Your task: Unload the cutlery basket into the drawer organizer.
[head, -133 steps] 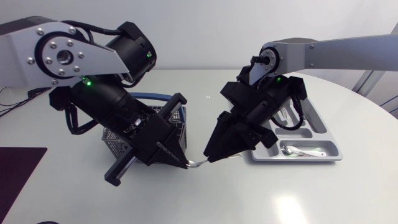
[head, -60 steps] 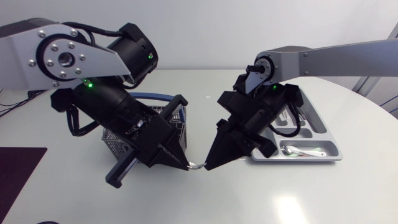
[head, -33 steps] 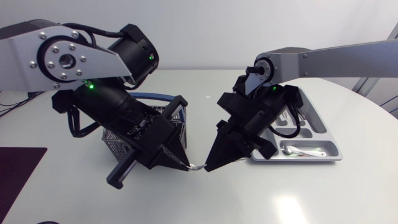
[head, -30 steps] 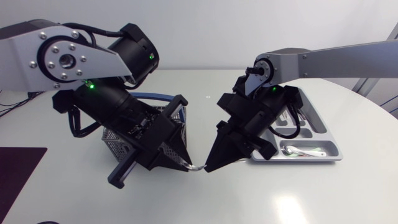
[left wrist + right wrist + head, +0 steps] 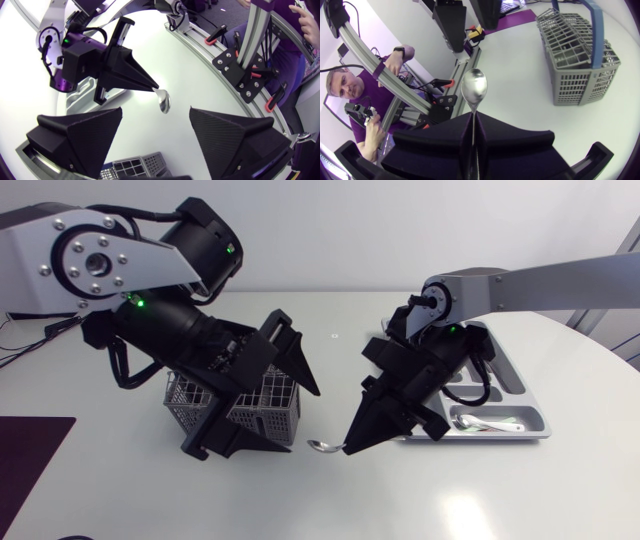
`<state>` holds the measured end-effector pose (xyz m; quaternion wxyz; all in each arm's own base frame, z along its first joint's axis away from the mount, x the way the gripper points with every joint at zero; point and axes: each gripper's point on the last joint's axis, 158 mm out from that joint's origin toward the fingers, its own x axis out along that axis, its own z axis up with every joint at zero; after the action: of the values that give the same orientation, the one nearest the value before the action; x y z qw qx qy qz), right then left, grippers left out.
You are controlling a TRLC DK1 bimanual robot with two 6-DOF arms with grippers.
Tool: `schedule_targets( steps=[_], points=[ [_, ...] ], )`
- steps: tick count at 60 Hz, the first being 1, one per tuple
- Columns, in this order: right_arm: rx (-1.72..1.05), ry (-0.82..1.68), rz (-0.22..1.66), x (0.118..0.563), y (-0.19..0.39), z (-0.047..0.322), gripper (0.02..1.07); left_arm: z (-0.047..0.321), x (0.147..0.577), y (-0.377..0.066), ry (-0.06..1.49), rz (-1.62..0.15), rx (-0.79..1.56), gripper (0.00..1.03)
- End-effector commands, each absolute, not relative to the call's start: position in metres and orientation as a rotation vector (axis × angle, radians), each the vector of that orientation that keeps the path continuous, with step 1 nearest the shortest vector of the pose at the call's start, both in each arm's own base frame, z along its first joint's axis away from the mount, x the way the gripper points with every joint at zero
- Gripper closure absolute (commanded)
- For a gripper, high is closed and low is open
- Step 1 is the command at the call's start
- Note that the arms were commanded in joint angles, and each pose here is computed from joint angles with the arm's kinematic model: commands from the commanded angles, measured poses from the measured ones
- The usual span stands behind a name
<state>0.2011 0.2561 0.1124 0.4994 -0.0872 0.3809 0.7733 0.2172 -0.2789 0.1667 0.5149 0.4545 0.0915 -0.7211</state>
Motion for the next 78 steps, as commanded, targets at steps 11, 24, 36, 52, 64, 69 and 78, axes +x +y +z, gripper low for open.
schedule_targets(
  steps=[11,24,36,52,64,69,78],
  points=[
    [-0.290,0.903,1.738,0.233,0.219,0.081,1.02,0.197,0.251,-0.264,0.225,-1.584,1.035,0.04],
    [-0.362,0.849,1.629,0.263,0.172,0.067,1.02,0.207,0.281,-0.241,0.312,-1.459,0.937,0.04],
    [-0.415,0.835,1.571,0.278,0.122,0.058,1.02,0.211,0.301,-0.214,0.369,-1.361,0.877,0.04],
    [-0.481,0.816,1.527,0.283,0.059,0.039,1.02,0.218,0.316,-0.172,0.382,-1.251,0.849,0.04],
    [-0.514,0.816,1.469,0.294,0.021,0.014,1.02,0.218,0.321,-0.152,0.408,-1.198,0.832,0.04],
    [-0.537,0.803,1.441,0.300,0.009,0.006,1.02,0.219,0.322,-0.145,0.411,-1.179,0.828,0.04],
    [-0.578,0.778,1.419,0.307,-0.007,0.001,1.02,0.220,0.323,-0.135,0.413,-1.158,0.805,0.04]
  ],
)
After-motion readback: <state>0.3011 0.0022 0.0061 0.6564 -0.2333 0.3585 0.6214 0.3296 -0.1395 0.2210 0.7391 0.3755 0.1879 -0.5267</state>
